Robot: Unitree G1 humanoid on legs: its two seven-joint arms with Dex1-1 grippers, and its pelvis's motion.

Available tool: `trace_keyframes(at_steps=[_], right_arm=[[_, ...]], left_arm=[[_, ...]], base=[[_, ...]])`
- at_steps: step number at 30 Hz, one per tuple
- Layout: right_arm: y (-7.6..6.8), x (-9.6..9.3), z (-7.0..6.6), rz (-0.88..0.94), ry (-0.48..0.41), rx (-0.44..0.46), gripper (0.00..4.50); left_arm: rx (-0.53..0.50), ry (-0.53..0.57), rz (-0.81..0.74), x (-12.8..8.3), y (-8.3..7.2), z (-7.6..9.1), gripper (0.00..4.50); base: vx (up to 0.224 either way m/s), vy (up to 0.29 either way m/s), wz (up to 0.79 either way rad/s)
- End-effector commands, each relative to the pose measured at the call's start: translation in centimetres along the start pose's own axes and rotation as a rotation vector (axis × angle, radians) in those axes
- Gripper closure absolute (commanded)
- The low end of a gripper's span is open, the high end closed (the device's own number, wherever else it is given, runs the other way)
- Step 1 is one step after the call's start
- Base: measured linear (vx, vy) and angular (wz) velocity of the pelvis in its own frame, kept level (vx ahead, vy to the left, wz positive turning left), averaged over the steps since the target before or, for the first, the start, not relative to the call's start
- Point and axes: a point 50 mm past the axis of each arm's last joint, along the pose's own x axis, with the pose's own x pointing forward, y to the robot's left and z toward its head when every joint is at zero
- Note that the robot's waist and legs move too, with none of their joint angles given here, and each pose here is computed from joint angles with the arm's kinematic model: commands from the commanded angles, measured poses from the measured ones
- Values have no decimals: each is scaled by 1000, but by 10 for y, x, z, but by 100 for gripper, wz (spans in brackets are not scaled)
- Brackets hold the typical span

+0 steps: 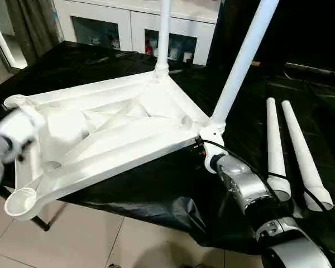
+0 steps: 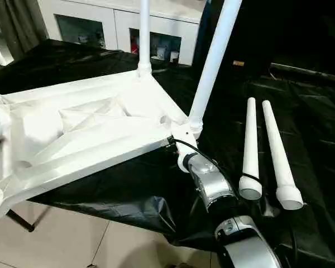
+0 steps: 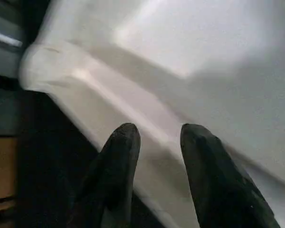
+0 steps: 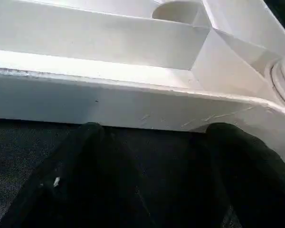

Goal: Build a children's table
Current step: Rotate table base

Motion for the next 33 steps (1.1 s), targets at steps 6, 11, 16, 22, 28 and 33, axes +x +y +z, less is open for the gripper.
trace_keyframes(at_steps=[6, 11, 16, 22, 28, 33], right_arm=[[5, 4, 5, 15, -18, -4, 67], [9, 6, 7, 31, -25, -7, 67], [11, 8, 11, 44, -37, -9, 67], [16, 9, 12, 81, -50, -13, 67], [20, 10, 14, 102, -60, -18, 67], [16, 8, 16, 108, -81, -22, 67]], left_arm=[[22, -47, -137, -6, -11, 12, 274], [48, -34, -301, -15, -27, 14, 274], [58, -75, -368, -20, -33, 24, 274], [133, -104, -520, -34, -49, 32, 274], [161, -145, -682, -38, -77, 40, 274], [188, -222, -795, -39, -99, 56, 274]], base=[[0, 0, 0], [0, 0, 0], [0, 0, 0], [0, 0, 0], [0, 0, 0], [0, 0, 0]])
